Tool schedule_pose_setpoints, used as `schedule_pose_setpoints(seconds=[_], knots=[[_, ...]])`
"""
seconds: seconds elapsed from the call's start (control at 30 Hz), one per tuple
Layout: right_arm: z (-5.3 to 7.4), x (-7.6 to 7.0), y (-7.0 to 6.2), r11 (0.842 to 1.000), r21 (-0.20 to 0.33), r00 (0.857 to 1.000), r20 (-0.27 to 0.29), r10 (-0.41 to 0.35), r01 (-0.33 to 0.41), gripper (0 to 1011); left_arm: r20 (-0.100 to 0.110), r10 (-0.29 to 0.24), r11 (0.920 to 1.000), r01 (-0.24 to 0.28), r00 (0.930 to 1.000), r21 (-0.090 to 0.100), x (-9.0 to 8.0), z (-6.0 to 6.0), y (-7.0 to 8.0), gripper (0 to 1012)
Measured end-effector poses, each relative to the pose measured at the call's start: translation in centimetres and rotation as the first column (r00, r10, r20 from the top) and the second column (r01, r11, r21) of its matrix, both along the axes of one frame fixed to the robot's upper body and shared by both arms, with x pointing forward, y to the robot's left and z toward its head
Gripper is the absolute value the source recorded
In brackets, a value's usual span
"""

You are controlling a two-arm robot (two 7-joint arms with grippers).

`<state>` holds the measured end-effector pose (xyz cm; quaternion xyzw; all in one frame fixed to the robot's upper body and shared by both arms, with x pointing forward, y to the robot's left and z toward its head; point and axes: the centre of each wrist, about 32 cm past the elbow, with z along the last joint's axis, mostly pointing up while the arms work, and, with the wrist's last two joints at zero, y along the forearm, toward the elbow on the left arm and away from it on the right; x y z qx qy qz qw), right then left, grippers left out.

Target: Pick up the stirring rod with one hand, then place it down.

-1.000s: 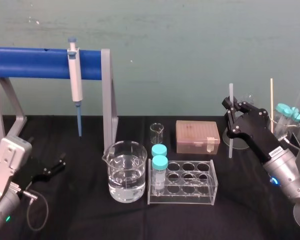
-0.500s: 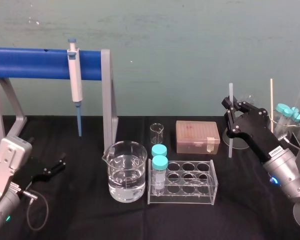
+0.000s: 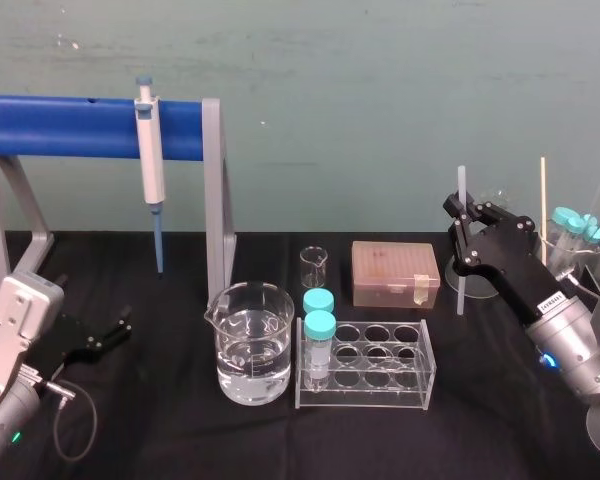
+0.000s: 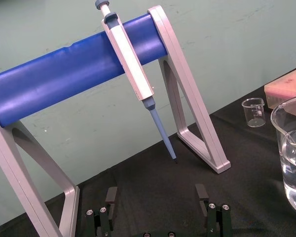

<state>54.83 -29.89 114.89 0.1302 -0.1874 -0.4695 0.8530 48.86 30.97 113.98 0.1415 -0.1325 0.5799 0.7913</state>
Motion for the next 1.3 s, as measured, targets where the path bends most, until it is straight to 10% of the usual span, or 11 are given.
schedule_pose_setpoints(seconds=[1.3], knots=[[0.0,0.0,0.0,1.0,0.0,1.0,0.001,0.0,0.0,72,0.0,0.0,1.0,0.0,1.0,0.0,0.0,0.0,0.0,1000]])
